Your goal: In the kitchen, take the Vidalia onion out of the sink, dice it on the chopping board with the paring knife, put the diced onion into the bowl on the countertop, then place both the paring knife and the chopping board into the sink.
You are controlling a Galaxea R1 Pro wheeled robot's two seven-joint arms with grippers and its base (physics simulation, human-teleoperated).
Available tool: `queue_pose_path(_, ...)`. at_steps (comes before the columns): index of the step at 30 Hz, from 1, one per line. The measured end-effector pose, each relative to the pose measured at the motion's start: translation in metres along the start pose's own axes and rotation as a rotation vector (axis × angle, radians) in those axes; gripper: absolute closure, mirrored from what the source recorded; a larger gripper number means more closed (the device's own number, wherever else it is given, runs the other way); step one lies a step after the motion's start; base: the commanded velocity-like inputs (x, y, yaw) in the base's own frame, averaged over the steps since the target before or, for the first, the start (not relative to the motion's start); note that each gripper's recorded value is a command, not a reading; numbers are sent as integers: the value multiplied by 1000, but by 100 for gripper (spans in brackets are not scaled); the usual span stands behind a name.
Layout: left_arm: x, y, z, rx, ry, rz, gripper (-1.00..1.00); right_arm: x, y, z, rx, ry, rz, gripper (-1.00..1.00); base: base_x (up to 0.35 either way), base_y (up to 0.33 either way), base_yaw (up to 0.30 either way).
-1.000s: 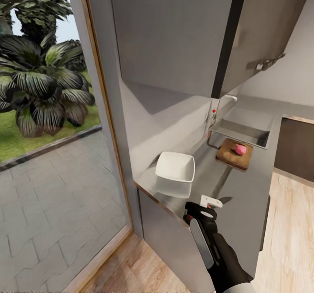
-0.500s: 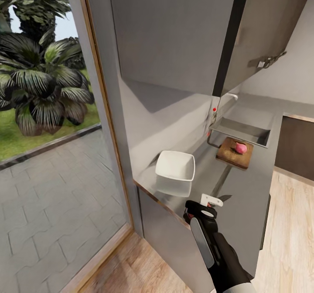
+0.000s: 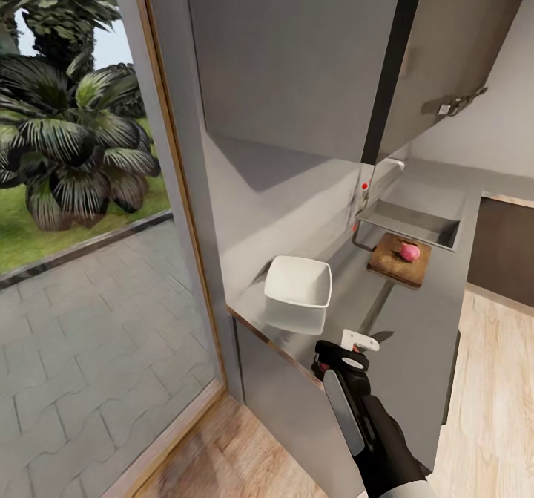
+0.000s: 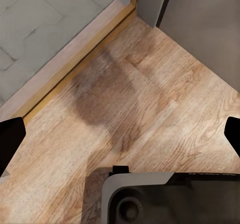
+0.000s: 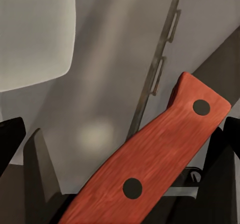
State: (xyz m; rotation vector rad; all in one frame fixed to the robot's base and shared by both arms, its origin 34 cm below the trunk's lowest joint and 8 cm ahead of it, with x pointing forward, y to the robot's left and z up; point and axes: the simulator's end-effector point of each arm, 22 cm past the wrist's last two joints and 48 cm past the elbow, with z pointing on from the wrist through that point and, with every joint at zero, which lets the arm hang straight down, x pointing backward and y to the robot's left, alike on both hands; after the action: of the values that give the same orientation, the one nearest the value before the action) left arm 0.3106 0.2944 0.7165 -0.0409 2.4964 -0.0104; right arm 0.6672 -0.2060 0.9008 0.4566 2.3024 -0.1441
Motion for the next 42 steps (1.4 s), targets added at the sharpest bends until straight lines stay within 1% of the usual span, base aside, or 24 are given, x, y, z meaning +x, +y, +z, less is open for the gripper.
queue_pose_path(17, 0, 0, 0, 0, 0, 0, -100, 0, 0, 0, 0, 0, 0, -100, 0, 0, 0)
queue_pose_path(18, 0, 0, 0, 0, 0, 0, -100, 0, 0, 0, 0, 0, 0, 100, 0, 0, 0)
queue_pose_path(25, 0, 0, 0, 0, 0, 0, -100, 0, -2, 0, 7, 1, -9, 100, 0, 0, 0)
queue_pose_path(33, 0, 0, 0, 0, 0, 0, -100, 0, -1, 0, 5, 1, -3, 100, 0, 0, 0)
queue_pose_path(42, -5, 0, 0, 1, -12, 1, -100, 1, -2, -1, 7, 3, -11, 100, 0, 0, 0)
